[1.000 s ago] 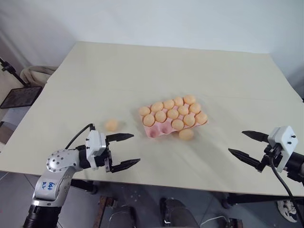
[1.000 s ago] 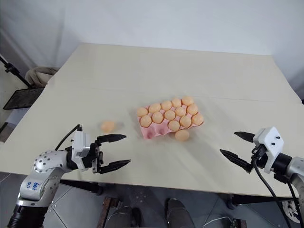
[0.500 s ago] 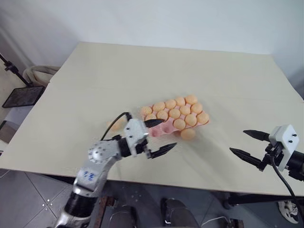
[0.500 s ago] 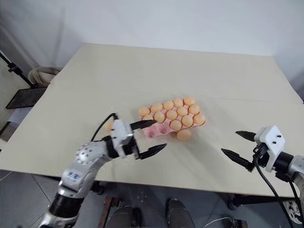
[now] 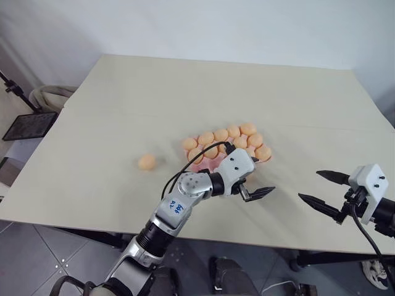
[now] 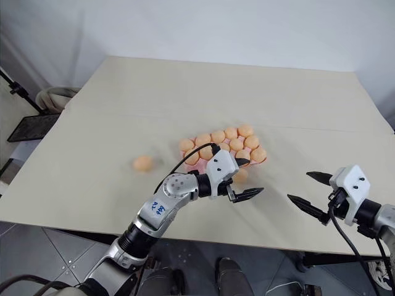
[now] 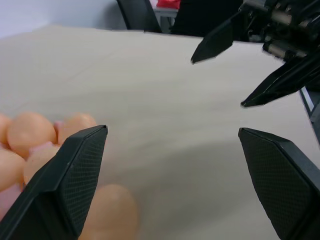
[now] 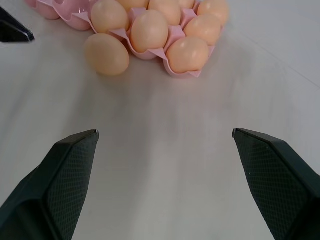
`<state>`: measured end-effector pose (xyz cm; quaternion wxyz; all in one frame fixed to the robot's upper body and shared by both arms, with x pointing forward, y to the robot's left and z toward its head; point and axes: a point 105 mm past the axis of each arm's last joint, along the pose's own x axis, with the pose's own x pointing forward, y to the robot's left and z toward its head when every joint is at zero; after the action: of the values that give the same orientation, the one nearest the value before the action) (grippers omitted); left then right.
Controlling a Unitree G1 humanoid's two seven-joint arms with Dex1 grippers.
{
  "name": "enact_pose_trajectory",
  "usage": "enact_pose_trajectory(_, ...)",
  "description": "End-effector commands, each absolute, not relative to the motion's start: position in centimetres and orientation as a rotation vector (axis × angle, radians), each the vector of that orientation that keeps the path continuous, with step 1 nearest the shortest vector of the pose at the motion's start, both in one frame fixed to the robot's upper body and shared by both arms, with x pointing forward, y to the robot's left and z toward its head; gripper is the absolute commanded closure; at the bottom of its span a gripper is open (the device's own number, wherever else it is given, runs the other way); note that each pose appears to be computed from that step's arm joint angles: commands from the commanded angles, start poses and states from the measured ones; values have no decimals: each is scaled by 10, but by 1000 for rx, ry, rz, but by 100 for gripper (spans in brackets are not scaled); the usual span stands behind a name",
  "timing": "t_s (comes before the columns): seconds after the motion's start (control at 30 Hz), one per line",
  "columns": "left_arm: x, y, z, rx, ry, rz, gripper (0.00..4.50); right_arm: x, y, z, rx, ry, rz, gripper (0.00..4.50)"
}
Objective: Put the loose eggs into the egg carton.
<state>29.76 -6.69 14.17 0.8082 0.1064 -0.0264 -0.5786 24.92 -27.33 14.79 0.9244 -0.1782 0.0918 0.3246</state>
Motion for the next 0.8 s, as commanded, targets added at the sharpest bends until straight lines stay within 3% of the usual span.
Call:
enact_pose_trajectory(0.03, 303, -74, 150, 258, -92, -1221, 3, 248, -274, 160, -388, 141, 647, 0)
enact_pose_trajectory(0.4, 312, -77, 130, 260, 11, -1224, 3, 246, -275, 160, -389, 143, 637, 0)
enact_pose_trajectory(0.8, 305, -90, 120, 254, 71, -1286, 3, 242, -274, 160, -393, 146, 630, 0)
